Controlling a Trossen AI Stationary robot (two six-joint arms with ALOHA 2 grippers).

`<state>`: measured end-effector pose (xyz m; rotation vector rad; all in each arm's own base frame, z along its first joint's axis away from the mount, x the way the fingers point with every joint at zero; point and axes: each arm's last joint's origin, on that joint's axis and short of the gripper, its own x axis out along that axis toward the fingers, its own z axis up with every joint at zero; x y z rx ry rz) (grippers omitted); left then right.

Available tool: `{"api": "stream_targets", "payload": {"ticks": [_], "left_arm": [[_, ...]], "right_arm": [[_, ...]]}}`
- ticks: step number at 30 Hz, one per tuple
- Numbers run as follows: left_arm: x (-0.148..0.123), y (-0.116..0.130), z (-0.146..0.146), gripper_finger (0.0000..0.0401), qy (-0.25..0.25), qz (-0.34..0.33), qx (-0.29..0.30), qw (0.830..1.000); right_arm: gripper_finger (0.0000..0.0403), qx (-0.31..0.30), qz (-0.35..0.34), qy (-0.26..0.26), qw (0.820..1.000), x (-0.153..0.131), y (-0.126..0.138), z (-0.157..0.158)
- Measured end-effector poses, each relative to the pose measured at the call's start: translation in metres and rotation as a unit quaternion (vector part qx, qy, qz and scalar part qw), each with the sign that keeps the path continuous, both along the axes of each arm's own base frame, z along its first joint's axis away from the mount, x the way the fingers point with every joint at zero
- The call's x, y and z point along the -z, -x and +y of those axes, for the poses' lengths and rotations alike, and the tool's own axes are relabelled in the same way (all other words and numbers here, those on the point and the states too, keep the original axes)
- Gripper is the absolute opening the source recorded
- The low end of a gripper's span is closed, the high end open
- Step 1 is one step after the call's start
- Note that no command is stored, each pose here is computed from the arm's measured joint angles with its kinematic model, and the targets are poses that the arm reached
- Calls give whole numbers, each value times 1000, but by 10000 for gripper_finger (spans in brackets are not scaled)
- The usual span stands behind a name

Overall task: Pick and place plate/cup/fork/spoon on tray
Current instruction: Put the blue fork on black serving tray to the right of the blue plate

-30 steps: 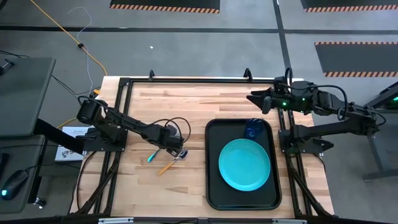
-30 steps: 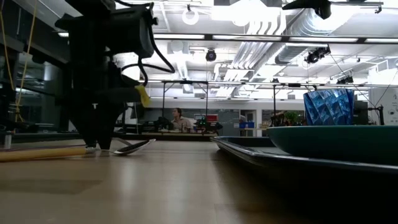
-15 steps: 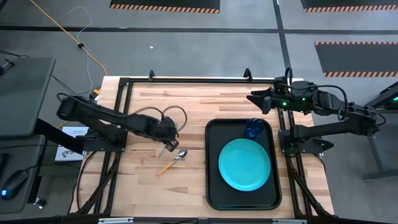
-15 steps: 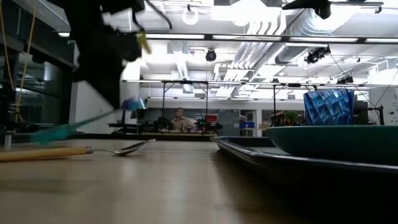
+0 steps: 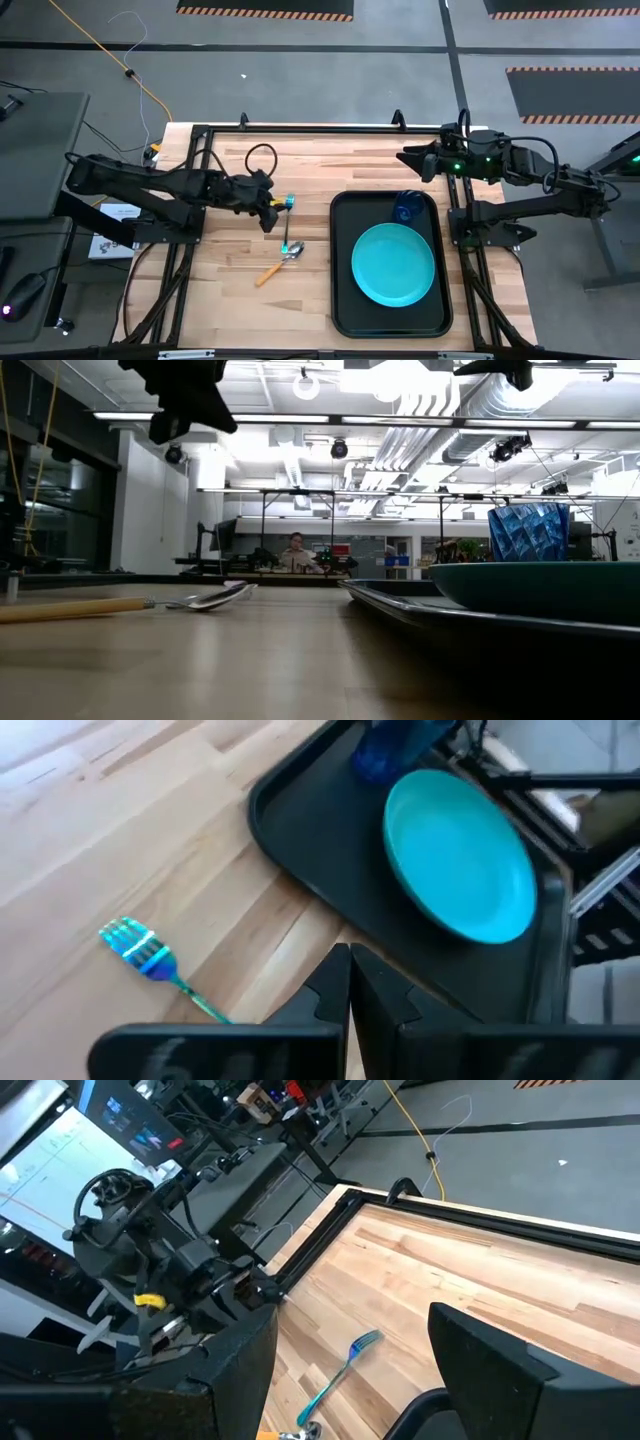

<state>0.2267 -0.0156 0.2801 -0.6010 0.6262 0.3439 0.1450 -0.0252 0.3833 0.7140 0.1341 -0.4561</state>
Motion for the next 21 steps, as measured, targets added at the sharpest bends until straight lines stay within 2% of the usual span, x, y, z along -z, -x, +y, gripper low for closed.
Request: {"api": "stream_targets", "payload": {"ticks": [16,21], "left_arm": [[15,-16,2,0,3,27,10,1000],[4,-30,1,0,-1,43,17,999]], "right_arm": [[252,6,0,-1,1000,0,0,0],[252,6,1,1,1000,0,0,0]]}}
